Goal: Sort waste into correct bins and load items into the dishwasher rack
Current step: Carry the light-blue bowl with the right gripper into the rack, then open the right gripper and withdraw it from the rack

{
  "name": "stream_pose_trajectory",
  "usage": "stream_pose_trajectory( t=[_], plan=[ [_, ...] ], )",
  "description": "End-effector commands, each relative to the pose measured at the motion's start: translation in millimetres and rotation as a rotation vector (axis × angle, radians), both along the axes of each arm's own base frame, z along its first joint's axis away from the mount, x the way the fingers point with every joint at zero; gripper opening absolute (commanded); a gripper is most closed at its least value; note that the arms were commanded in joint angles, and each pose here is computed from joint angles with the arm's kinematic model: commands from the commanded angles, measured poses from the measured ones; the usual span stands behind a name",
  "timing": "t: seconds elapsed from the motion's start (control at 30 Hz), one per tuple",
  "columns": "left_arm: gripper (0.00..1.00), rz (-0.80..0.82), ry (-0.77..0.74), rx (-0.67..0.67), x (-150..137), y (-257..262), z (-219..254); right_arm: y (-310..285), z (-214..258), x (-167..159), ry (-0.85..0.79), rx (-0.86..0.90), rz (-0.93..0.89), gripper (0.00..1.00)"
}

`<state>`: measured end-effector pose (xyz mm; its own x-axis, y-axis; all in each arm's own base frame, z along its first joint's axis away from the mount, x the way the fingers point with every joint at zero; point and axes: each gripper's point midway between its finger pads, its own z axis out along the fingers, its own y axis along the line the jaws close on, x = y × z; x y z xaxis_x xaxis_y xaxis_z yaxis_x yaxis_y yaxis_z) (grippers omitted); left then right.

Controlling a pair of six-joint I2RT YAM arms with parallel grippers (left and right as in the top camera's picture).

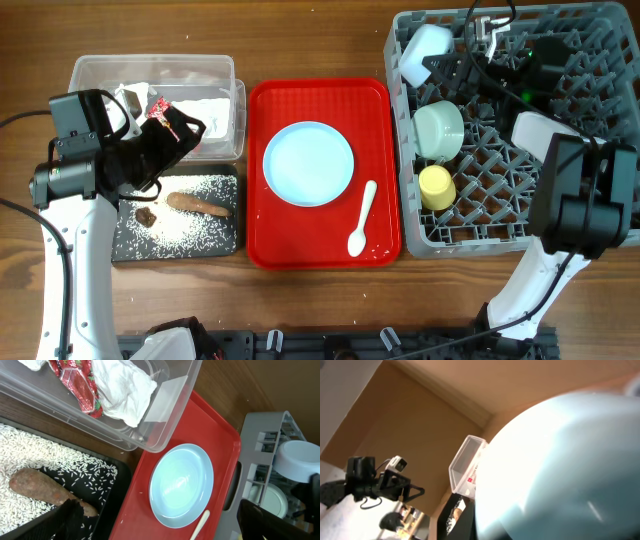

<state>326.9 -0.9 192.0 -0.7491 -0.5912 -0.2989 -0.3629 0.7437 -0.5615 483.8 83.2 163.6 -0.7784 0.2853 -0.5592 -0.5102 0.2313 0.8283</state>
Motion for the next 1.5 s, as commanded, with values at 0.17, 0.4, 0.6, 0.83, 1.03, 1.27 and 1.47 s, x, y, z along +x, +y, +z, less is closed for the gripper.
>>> stream_pose_trajectory(
  t=[0.17,0.4,0.6,0.83,1.03,1.27,1.47],
  plan=[
    [1.00,0.011,0.007,-0.002,0.0,2.2,-2.3,-36.6,-10.0,-9.6,0.007,0.023,0.028,0.16],
    [1.00,0.011,0.007,-0.002,0.0,2.2,-2.3,-57.4,9.0,-26.6,-0.016,0.030,0.095,0.62],
    [1.00,0.011,0.007,-0.002,-0.1,2.2,-2.3,-69.0,40.5,-33.0,-0.058,-0.007,0.055,0.73],
    [1.00,0.011,0.007,-0.002,0.0,2.2,-2.3,-50.5,66.8,-47.8,-0.036,-0.013,0.084,0.76],
    [1.00,0.011,0.007,-0.002,0.0,2.2,-2.3,-1.9,80.7,-59.0,-0.052,-0.016,0.193,0.77],
    [1.00,0.011,0.007,-0.002,0.0,2.2,-2.3,76.0,82.4,-79.9,-0.016,0.007,0.368,0.92],
    [1.00,0.011,0.007,-0.002,0.0,2.2,-2.3,110.3,106.0,-72.0,0.022,0.157,0.320,1.00]
  ],
)
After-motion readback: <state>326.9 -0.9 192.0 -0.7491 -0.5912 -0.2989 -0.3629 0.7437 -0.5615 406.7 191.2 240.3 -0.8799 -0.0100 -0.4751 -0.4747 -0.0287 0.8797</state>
